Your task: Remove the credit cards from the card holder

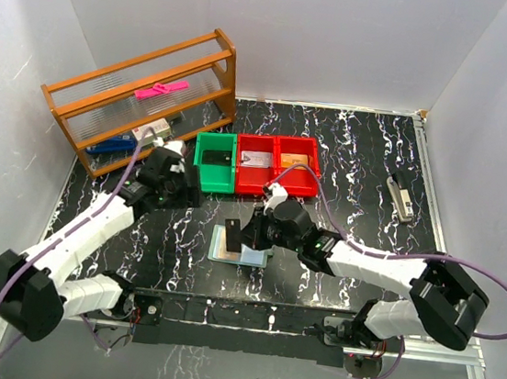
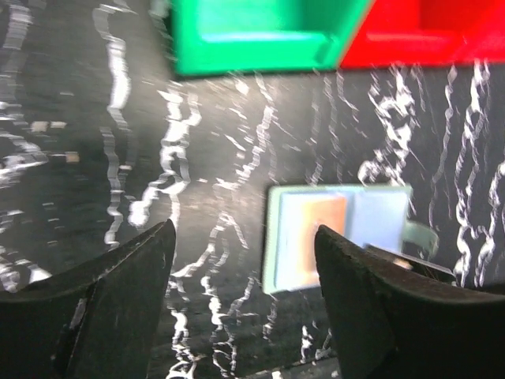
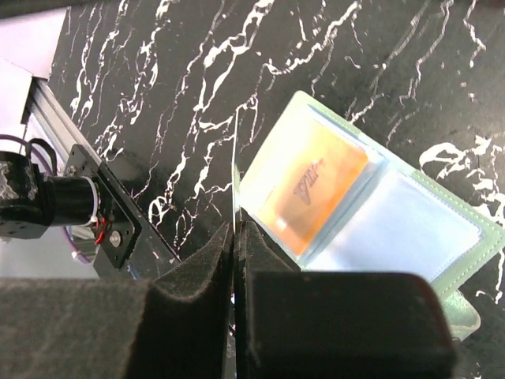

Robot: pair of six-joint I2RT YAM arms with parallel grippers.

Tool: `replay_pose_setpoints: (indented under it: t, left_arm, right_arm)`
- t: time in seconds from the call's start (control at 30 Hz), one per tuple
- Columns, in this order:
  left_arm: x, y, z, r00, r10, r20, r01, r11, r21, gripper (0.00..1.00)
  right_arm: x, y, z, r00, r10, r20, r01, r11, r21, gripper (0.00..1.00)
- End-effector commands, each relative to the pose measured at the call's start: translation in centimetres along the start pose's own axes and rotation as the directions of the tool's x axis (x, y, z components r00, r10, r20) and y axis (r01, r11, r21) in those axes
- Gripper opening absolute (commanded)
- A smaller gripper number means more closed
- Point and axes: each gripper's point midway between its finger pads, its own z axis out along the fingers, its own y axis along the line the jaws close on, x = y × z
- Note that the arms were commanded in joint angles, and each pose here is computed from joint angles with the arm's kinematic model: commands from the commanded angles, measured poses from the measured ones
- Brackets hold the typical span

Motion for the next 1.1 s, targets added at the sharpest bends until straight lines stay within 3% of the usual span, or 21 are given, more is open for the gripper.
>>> replay_pose_setpoints:
  t: [0.0, 0.1, 0.2, 0.47, 0.63, 0.87, 1.07]
  left_arm:
    - [-2.9, 4.2, -3.1, 0.992, 0.000, 0.124, 0.018, 0.990, -0.141, 0.77]
    - [-3.8, 6.5, -4.6, 0.983, -0.003, 0.185, 0.047, 0.971, -0.232, 0.92]
    - [-4.6, 8.9, -5.9, 0.972, -0.006, 0.235, 0.084, 0.942, -0.324, 0.98]
    - [-6.5, 11.5, -9.4, 0.919, 0.003, 0.395, 0.162, 0.908, -0.386, 0.99]
    - [-5.0, 12.6, -9.6, 0.914, 0.042, 0.404, 0.140, 0.901, -0.411, 0.99]
    - [-5.2, 13.0, -10.0, 0.894, 0.047, 0.445, 0.160, 0.895, -0.417, 0.99]
    - [-5.3, 13.1, -10.2, 0.891, 0.046, 0.453, 0.166, 0.893, -0.418, 0.99]
  right_arm:
    - [-4.9, 3.6, -1.1, 0.971, -0.148, 0.190, 0.157, 0.987, -0.030, 0.00]
    - [-5.7, 4.2, -1.7, 0.949, -0.222, 0.225, 0.229, 0.973, -0.008, 0.00]
    - [-6.5, 4.4, -2.3, 0.920, -0.303, 0.250, 0.303, 0.952, 0.039, 0.00]
    - [-9.7, 4.4, -2.9, 0.821, -0.510, 0.255, 0.474, 0.859, 0.194, 0.00]
    - [-12.5, 5.1, -1.9, 0.759, -0.616, 0.213, 0.560, 0.784, 0.269, 0.00]
    - [-16.1, 4.5, 3.3, 0.730, -0.681, 0.053, 0.643, 0.711, 0.283, 0.00]
    - [-20.1, 3.5, 7.2, 0.640, -0.764, -0.085, 0.729, 0.569, 0.380, 0.00]
